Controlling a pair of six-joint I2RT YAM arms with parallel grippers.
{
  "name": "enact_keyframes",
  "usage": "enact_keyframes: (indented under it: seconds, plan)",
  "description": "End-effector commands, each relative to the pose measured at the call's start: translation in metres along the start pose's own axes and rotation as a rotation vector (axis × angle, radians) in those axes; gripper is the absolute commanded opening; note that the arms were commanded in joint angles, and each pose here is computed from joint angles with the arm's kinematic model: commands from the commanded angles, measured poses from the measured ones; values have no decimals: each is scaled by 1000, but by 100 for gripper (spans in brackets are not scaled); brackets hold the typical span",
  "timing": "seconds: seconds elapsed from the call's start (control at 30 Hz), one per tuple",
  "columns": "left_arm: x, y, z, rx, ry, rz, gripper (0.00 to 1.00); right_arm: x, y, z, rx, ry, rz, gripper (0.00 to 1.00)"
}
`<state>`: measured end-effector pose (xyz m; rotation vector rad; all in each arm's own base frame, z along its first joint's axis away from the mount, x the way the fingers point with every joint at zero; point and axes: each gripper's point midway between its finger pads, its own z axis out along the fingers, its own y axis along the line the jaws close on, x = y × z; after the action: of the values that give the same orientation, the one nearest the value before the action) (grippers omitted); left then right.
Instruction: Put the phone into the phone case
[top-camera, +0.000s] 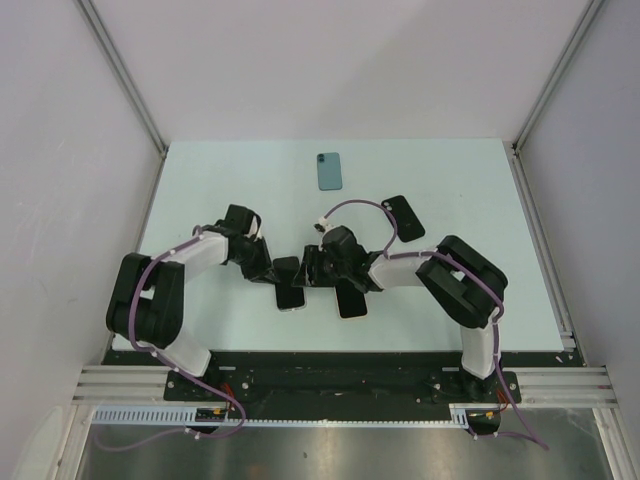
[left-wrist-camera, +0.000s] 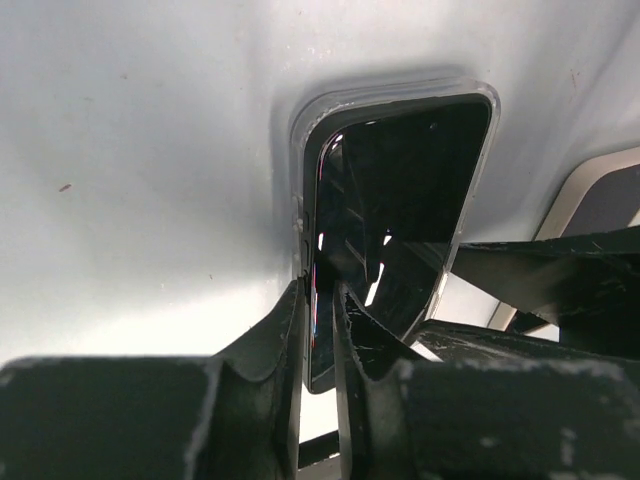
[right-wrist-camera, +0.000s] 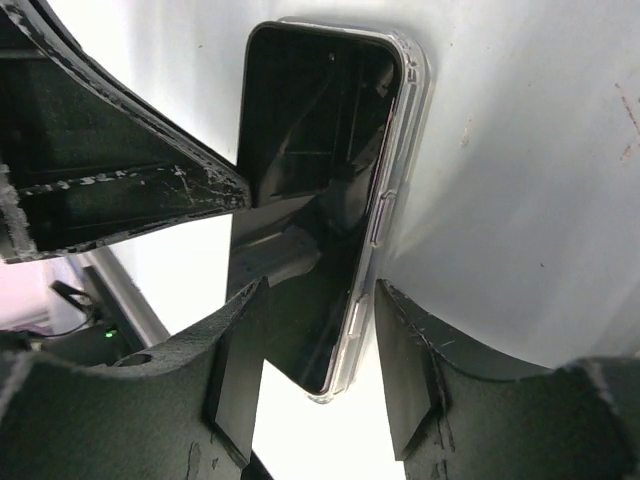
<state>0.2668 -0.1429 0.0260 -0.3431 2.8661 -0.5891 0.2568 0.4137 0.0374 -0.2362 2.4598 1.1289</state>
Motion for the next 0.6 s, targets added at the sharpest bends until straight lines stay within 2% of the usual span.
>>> enact_keyframes:
  seconds: [0.0,0.23,0.57]
  plan:
    - [12,-5,8,64,45,-19,17,-2,15,4,-126,23,48,52]
    - [23,-13,9,151,105,-51,15,-14,63,-6,-382,29,88,53]
    - [36,-15,7,238,143,-97,14,-29,83,-15,-514,9,122,51]
